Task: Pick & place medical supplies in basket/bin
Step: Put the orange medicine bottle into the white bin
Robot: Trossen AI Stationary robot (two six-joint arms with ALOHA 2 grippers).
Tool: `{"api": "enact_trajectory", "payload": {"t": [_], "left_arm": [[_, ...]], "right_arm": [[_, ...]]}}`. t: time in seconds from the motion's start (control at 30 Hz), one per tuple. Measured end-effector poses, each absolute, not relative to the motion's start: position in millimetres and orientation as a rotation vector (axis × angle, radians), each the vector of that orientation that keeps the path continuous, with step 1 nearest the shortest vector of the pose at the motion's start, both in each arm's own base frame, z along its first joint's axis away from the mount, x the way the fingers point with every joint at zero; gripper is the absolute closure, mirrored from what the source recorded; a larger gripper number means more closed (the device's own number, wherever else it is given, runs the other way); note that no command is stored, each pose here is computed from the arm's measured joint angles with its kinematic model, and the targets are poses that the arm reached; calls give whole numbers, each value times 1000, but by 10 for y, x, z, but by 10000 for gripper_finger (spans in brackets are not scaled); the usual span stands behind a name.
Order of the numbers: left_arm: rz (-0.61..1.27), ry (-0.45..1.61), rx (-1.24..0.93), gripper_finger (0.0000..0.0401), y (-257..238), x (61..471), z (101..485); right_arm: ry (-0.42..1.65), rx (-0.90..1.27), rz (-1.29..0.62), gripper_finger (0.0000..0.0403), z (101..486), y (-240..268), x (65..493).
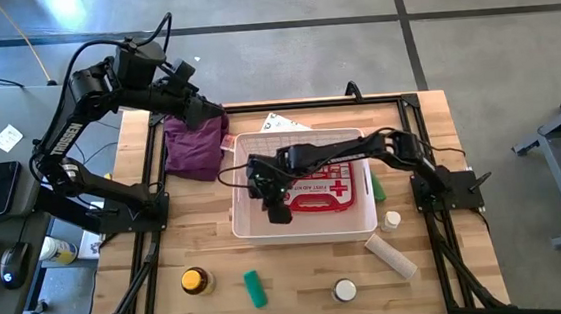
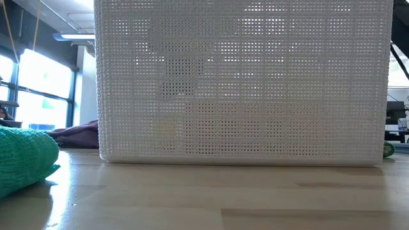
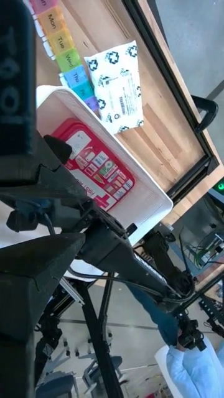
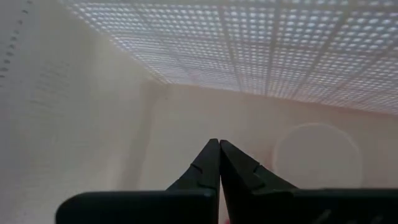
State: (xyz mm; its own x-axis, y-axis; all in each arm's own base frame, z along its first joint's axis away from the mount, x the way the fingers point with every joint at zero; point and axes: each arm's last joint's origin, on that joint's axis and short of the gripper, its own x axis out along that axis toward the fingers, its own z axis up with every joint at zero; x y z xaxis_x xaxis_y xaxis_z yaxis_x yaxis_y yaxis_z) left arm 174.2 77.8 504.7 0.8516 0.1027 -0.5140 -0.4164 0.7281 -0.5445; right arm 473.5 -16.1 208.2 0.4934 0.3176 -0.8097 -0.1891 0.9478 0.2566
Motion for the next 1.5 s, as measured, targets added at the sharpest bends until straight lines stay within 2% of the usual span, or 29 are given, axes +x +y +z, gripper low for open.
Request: {"api": "enact_trajectory", "payload": {"t": [0.23,1.5], "left_arm": [[298,477,-712,268,778,1743,5047],[312,468,-751,268,780,1744,5050]], "right_arm": [[1055,146,310,403,1895,-149,4770],[1059,-15,103,403,1869,-387,4785]]}}
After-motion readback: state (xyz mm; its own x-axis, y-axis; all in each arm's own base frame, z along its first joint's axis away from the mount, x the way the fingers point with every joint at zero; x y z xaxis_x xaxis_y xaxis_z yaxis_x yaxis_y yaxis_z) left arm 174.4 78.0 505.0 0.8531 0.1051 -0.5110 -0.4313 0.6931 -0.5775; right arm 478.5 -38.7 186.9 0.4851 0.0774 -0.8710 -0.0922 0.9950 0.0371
